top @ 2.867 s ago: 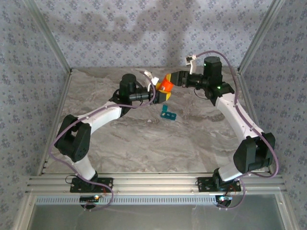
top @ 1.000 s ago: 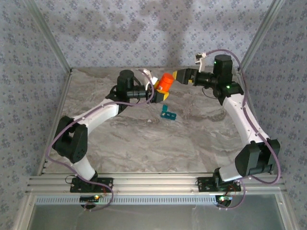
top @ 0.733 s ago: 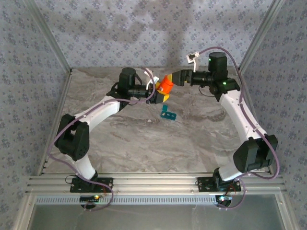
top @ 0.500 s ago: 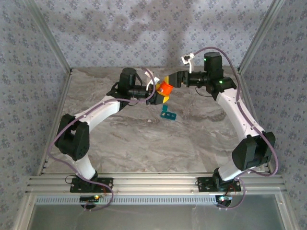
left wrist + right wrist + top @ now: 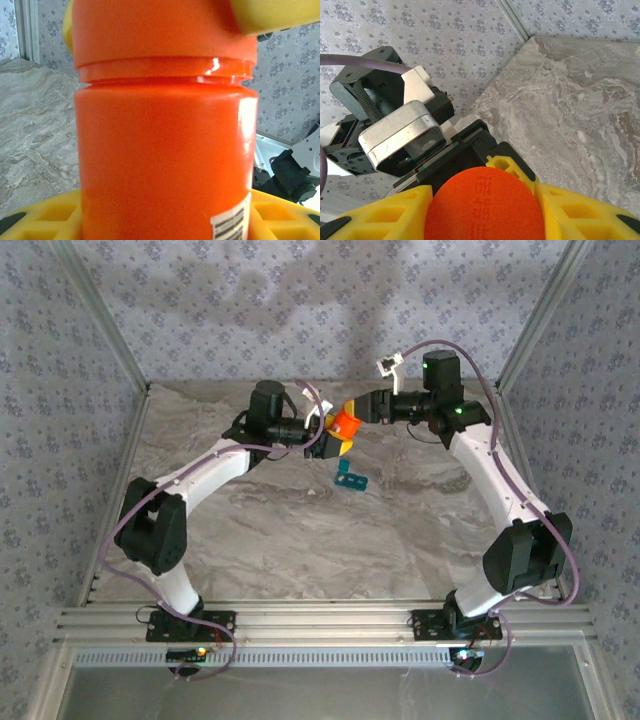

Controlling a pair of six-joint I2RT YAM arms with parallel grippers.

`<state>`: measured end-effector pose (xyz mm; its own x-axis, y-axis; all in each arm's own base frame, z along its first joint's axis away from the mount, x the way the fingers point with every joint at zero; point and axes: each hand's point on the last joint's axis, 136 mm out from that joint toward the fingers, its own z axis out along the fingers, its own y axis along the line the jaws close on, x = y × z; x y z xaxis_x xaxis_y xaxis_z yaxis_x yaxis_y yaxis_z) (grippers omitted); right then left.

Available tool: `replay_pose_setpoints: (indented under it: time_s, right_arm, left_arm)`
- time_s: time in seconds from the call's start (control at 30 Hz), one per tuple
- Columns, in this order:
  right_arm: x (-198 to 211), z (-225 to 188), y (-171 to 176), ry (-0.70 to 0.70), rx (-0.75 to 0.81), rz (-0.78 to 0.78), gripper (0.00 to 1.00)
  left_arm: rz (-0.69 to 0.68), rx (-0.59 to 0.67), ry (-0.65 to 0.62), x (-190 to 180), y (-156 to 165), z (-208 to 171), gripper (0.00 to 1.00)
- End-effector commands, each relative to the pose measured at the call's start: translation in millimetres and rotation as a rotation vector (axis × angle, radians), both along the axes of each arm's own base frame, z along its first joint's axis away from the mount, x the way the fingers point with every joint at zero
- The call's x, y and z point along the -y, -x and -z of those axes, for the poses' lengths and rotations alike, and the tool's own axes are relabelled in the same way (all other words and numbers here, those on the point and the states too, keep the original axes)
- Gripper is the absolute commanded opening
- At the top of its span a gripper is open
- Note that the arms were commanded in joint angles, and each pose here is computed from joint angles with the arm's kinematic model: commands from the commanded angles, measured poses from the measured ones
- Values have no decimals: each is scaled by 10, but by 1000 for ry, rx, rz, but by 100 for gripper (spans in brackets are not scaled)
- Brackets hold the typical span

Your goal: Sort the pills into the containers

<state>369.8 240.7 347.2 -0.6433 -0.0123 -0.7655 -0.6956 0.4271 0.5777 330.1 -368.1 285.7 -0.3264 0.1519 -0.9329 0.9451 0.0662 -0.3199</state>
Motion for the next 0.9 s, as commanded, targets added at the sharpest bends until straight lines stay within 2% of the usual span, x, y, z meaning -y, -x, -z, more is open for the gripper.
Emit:
replay_pose_setpoints:
  time_s: [0.0, 0.33, 0.57, 0.87]
  right_arm:
    - [15, 68, -13, 25, -22, 56, 44]
    - [115, 499, -222, 55, -167, 303, 39]
    - [139, 691, -290, -1, -285, 418, 38]
    - [132, 791, -288, -8, -333, 452, 38]
  left_arm:
    - [-20, 73, 22, -4, -55, -181, 0]
    - [-248, 284, -3, -39, -143, -250, 0]
    - [-301, 410, -35, 106, -3, -247, 0]
    - [-325, 454, -62, 210, 49, -185, 0]
